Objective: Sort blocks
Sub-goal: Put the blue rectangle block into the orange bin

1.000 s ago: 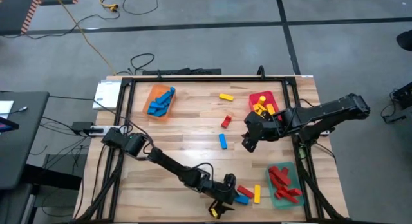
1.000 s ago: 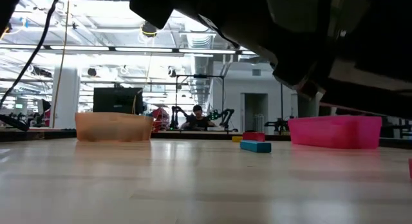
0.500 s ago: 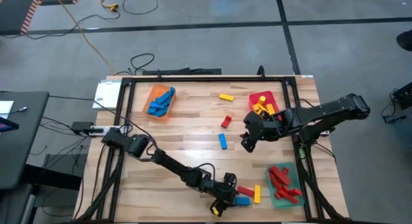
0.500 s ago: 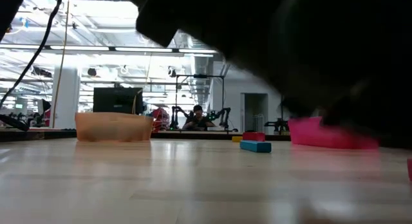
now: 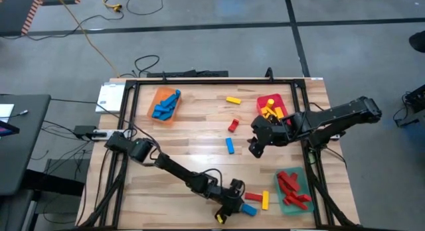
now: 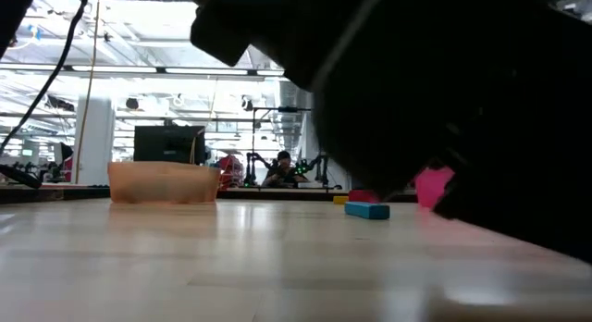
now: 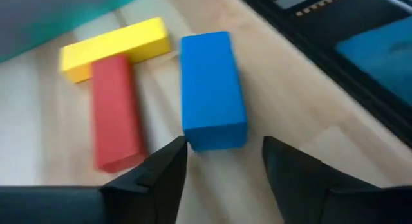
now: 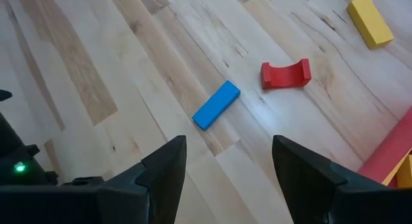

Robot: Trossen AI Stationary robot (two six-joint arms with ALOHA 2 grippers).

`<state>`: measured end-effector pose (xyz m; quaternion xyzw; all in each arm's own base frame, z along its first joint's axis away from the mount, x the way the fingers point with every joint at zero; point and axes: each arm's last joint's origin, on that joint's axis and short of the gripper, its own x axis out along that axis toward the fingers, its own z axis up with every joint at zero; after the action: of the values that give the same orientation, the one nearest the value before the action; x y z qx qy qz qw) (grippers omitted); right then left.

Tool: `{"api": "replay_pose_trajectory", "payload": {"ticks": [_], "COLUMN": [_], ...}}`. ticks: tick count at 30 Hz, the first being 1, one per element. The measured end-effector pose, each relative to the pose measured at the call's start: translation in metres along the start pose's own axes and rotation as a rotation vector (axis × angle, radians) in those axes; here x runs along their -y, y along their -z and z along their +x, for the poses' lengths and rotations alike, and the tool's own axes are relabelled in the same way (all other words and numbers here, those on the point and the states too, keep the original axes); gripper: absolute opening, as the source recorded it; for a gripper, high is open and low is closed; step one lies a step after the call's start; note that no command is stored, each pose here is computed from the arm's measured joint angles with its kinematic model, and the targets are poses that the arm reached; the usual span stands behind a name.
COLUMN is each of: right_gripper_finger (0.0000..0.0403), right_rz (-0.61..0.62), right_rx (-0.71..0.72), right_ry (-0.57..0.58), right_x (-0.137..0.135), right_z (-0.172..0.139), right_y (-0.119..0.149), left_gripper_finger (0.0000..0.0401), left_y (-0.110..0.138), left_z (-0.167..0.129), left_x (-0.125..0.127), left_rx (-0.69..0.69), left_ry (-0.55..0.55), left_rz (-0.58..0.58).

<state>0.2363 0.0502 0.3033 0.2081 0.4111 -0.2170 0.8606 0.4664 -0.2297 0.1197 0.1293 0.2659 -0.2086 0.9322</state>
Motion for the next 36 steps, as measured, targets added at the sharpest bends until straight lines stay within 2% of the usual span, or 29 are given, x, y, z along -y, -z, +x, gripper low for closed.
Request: {"api": "replay_pose_trajectory", "payload": {"ticks": [3,7,10,17,24,29,34,36], "right_gripper_finger": [0.0244,0.0244,0.0244,0.0244,0.0244,0.0244,0.0244,0.0244], "right_rz": [0.0,0.001,0.002,0.003,0.001,-0.027,-0.048,-0.046], "right_rx": [0.001,0.003,0.004,0.006,0.003,-0.015,-0.047,-0.026], "right_ry": [-0.001,-0.003,-0.004,-0.006,-0.014,-0.069,-0.149,-0.135], "right_x": [0.0,0.0,0.0,-0.001,-0.003,-0.017,-0.036,-0.04], "right_z": [0.0,0.0,0.0,0.0,-0.001,-0.009,-0.031,-0.041], "right_y": [0.0,0.0,0.0,-0.001,0.002,0.017,0.04,0.047], "left_gripper_finger": [0.0228,0.0275,0.029,0.0291,0.0257,0.0247,0.0247,0.0247], "left_y": [-0.002,-0.004,-0.007,-0.011,-0.008,-0.003,0.001,0.001], "left_z": [0.0,0.0,0.0,-0.001,0.0,0.0,0.001,0.001], "left_x": [0.006,0.004,-0.001,-0.005,-0.007,-0.011,-0.011,-0.011], "left_rx": [0.015,0.036,0.071,0.126,0.089,0.046,0.004,0.003], "left_ry": [0.012,0.005,-0.009,0.028,0.026,0.021,0.021,0.022], "left_rz": [0.021,-0.014,-0.04,-0.085,-0.087,-0.089,-0.072,-0.062]}}
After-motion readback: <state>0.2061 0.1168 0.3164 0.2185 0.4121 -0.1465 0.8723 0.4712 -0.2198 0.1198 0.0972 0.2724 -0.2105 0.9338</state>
